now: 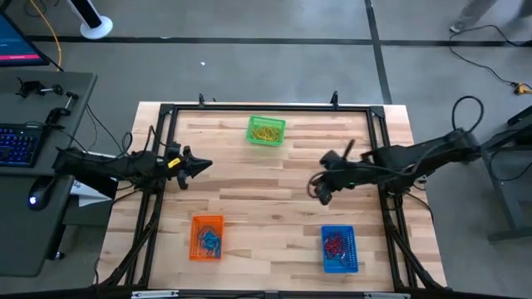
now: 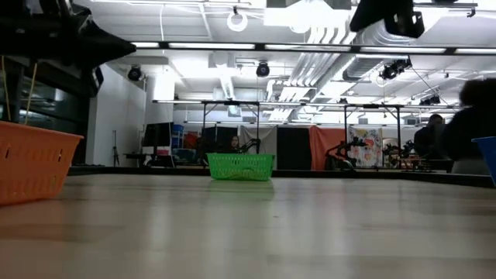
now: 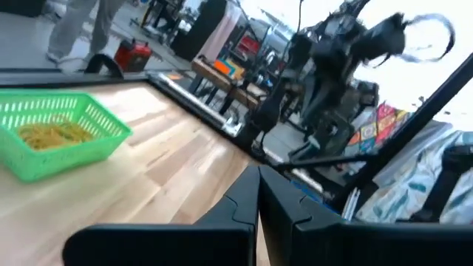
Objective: Sort rubber bands into baskets
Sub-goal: Return to Home Position
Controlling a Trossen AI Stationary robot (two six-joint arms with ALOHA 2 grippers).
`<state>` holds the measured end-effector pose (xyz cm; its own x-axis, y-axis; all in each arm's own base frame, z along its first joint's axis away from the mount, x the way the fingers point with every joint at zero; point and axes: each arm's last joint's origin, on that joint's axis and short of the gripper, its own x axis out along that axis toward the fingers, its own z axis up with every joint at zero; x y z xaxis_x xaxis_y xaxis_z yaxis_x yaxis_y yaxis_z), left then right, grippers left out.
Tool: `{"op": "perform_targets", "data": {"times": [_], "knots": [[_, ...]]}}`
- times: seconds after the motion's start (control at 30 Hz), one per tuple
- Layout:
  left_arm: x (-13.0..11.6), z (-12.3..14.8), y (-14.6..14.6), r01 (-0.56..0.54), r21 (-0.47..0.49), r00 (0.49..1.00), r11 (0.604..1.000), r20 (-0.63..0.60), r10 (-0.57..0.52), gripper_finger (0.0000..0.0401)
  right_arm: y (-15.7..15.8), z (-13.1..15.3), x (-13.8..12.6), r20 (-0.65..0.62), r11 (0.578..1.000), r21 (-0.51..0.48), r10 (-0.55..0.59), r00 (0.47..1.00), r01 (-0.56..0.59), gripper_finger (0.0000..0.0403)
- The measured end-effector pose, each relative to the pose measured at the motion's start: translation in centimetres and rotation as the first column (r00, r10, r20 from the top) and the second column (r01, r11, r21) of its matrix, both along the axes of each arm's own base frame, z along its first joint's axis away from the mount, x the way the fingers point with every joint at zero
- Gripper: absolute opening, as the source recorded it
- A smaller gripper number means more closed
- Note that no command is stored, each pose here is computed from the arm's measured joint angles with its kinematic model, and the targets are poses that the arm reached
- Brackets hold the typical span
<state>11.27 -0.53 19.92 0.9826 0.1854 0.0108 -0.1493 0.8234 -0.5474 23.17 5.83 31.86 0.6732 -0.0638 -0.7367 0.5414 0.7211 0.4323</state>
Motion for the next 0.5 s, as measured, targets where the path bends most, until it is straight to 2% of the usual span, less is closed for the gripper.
{"op": "perform_targets", "data": {"times": [0.17,0.3,0.5], "knots": [[0.1,-1.9,-0.1,0.039,0.005,0.998,0.999,-0.049,-0.038,0.0,0.2,1.6,-1.8,0.09,0.999,0.017,-0.053,0.995,0.051,0.0],[0.1,-3.8,-0.2,0.055,-0.016,0.995,0.998,-0.085,-0.056,0.0,0.6,1.9,-2.4,0.107,0.999,0.031,-0.043,0.993,0.039,0.0],[0.1,-3.8,-0.3,0.092,-0.032,0.992,0.995,-0.087,-0.094,0.0,1.3,1.4,-2.7,0.085,0.999,0.037,-0.029,0.996,0.026,0.0]]}}
